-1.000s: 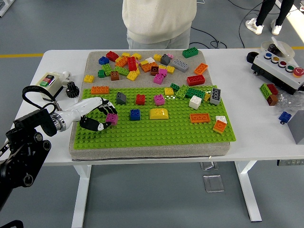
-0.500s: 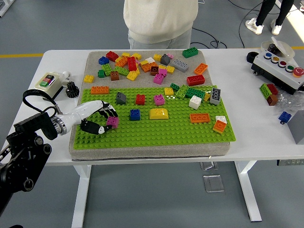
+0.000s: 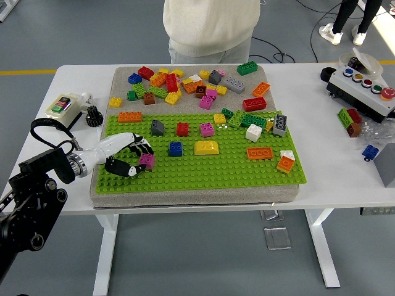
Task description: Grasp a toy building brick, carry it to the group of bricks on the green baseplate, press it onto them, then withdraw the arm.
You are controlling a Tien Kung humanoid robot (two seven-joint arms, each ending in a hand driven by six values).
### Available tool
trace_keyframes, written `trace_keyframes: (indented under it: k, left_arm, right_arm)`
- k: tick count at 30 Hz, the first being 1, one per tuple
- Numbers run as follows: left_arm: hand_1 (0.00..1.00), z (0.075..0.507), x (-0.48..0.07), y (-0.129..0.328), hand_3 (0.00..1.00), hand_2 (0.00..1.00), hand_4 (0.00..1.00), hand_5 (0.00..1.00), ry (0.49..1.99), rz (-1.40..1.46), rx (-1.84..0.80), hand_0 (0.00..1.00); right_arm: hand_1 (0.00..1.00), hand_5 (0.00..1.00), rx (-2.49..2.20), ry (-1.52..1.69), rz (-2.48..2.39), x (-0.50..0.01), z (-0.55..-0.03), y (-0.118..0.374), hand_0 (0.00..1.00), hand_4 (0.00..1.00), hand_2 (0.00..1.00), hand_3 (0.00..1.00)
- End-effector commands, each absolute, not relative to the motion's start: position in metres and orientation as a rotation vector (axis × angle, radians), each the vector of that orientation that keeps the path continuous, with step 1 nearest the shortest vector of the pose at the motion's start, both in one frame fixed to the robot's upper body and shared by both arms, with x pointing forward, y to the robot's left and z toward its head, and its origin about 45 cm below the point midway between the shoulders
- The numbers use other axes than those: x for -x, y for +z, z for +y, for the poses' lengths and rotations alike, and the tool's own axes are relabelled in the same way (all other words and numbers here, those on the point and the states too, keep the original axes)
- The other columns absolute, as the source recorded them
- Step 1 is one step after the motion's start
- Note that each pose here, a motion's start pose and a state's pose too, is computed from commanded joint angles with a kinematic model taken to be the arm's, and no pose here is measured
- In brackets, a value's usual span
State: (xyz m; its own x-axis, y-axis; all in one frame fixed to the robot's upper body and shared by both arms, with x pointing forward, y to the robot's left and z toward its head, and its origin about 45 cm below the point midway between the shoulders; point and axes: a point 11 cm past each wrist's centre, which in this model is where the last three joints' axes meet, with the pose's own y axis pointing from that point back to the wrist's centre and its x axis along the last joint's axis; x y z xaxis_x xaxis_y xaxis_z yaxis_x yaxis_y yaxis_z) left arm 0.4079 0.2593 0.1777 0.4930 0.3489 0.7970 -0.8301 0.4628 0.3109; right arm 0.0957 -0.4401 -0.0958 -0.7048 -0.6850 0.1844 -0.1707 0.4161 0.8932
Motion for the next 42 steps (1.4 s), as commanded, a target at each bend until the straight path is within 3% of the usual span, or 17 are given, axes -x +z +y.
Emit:
trace_keyframes:
  k: [31,37,38,42]
  left_arm:
    - [0.620,0.2644,-0.4032,0.1777,0.575,0.599,0.538,0.002,0.796,-0.703,-0.772,0.668]
    - [0.628,0.2644,-0.4025,0.1763,0.581,0.605,0.573,0.002,0.792,-0.697,-0.773,0.688]
    - [0.645,0.2644,-0.4026,0.1763,0.588,0.610,0.637,0.035,0.791,-0.697,-0.773,0.716]
    - [0.645,0.2644,-0.4027,0.1756,0.588,0.610,0.637,0.035,0.792,-0.694,-0.775,0.716]
  right_arm:
    - [0.657,0.498,-0.713,-1.256,-2.141,-0.0937,-0.4405,-0.0960,0.728,0.907,0.703,0.570]
    - [0.657,0.498,-0.713,-1.256,-2.140,-0.0937,-0.4401,-0.0961,0.731,0.907,0.703,0.570]
    - [0.657,0.498,-0.713,-1.256,-2.140,-0.0940,-0.4401,-0.0961,0.733,0.907,0.703,0.570]
    - [0.657,0.498,-0.712,-1.256,-2.140,-0.0940,-0.4399,-0.0961,0.733,0.907,0.703,0.570]
